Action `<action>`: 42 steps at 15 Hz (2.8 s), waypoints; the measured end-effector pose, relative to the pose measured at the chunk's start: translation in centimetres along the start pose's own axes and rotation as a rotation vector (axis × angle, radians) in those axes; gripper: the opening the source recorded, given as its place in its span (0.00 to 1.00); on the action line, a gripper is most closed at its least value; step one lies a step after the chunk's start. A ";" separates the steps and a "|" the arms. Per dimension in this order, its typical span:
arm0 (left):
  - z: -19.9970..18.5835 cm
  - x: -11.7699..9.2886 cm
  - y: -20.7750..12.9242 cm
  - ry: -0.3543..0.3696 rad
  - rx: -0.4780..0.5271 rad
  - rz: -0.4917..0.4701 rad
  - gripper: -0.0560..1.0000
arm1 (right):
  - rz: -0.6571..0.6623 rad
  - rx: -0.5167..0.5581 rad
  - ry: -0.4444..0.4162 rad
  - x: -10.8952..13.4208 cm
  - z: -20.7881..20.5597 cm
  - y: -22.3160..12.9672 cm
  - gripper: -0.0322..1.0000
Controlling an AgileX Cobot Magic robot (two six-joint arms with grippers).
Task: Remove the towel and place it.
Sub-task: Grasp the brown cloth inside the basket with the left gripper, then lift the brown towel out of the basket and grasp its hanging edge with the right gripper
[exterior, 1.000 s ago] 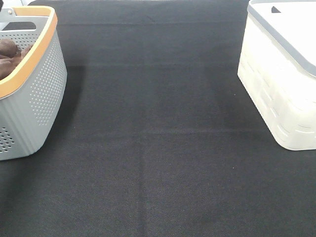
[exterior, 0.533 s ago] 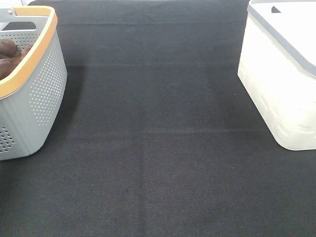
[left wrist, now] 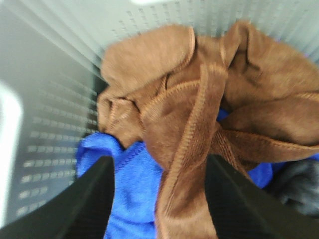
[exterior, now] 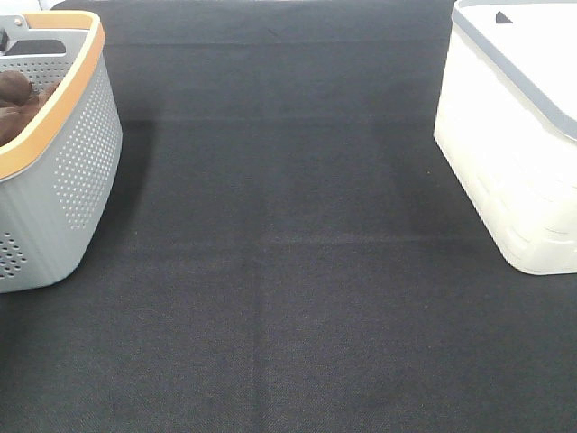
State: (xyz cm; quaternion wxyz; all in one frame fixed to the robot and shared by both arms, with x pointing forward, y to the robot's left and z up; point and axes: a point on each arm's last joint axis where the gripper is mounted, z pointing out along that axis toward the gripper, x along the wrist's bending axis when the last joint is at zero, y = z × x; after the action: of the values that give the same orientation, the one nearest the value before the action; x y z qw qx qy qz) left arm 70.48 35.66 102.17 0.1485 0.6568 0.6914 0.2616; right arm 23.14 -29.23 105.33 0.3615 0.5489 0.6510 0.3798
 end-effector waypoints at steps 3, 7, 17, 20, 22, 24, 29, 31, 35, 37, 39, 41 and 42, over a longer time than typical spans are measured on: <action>1.7 -0.3 -0.4 -0.005 0.010 0.003 0.56 | 0.000 0.000 -0.001 0.0 0.0 0.0 0.72; 3.7 -0.7 -0.6 -0.024 -0.005 -0.009 0.55 | -0.001 0.000 -0.002 0.0 0.0 0.0 0.72; 3.7 -0.8 -0.4 -0.037 -0.026 0.005 0.06 | -0.001 0.000 -0.002 0.0 0.0 0.0 0.72; 2.9 -0.7 -0.3 -0.036 -0.019 0.003 0.06 | -0.001 0.000 -0.002 0.0 0.0 0.0 0.72; 0.5 -0.4 0.3 -0.034 -0.041 -0.004 0.06 | -0.001 0.000 -0.002 0.0 0.0 0.0 0.72; -3.7 0.1 1.3 -0.038 -0.090 -0.024 0.06 | -0.001 0.000 -0.002 0.0 0.0 0.0 0.72; -15.2 1.3 2.5 -0.057 -0.290 -0.072 0.06 | -0.001 0.000 -0.002 0.0 0.0 0.0 0.72; -17.1 1.3 2.5 -0.076 -0.331 -0.090 0.06 | -0.001 0.000 -0.002 0.0 0.0 0.0 0.72; -24.3 0.8 2.2 -0.249 -0.505 -0.205 0.06 | 0.005 -0.001 0.010 0.1 0.0 0.0 0.72; -26.3 0.3 2.2 -0.343 -0.568 -0.244 0.06 | 0.026 -0.005 0.040 0.4 0.0 0.1 0.72; -27.7 -0.3 2.2 -0.443 -0.611 -0.251 0.06 | 0.070 -0.010 0.093 0.8 0.0 0.2 0.72; -28.6 -1.2 2.4 -0.570 -0.646 -0.266 0.06 | 0.106 0.022 0.142 1.1 0.7 0.8 0.72; -28.9 -1.5 2.5 -0.623 -0.661 -0.267 0.06 | 0.118 0.044 0.157 1.2 1.2 1.2 0.72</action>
State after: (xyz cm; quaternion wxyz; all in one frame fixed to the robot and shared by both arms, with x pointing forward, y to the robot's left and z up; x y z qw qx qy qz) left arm 56.81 29.35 127.00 0.5824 0.5269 0.5720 0.2365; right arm 24.63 -27.80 105.81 0.2742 0.5629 0.6518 0.4279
